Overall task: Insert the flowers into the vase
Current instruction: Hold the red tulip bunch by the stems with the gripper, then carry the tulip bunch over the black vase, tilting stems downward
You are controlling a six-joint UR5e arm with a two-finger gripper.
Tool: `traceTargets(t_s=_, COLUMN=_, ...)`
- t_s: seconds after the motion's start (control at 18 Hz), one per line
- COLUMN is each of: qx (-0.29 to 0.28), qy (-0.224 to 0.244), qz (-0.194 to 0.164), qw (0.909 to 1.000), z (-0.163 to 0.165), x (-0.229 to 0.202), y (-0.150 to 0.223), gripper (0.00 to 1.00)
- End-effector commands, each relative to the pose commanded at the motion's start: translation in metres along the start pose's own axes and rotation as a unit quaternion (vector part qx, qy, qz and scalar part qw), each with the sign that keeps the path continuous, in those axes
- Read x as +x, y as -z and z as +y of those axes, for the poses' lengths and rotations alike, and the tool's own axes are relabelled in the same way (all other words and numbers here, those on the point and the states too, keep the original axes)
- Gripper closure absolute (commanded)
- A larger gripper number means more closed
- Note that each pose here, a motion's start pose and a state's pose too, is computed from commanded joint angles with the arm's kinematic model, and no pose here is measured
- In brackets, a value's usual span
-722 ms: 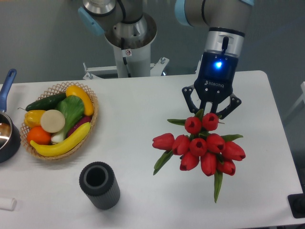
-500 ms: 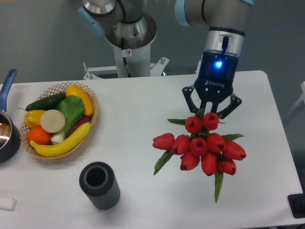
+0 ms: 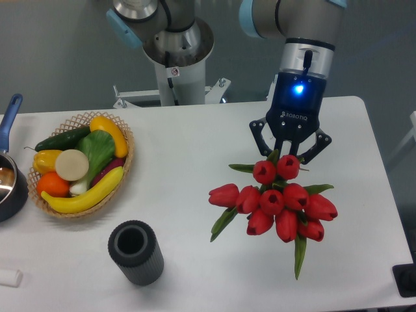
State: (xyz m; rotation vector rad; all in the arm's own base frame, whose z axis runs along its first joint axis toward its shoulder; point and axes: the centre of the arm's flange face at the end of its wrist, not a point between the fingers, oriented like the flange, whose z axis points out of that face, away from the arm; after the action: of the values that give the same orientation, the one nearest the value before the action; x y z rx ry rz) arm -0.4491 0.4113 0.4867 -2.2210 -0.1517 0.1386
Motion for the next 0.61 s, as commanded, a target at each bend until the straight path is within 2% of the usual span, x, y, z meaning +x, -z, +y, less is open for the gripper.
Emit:
traceTargets(t_s=0.33, qx=0.002, qy=-0.009, qz=0.009, qw=0.9999, z=-0.009, x=0.007, y=-0.01, gripper=0.79)
traceTargets(t_s=0.61, qx=0.016, qy=-0.047, qz=0.038, qw=0.998, z=-0.047, x=0.045, y=-0.03, gripper=0.79)
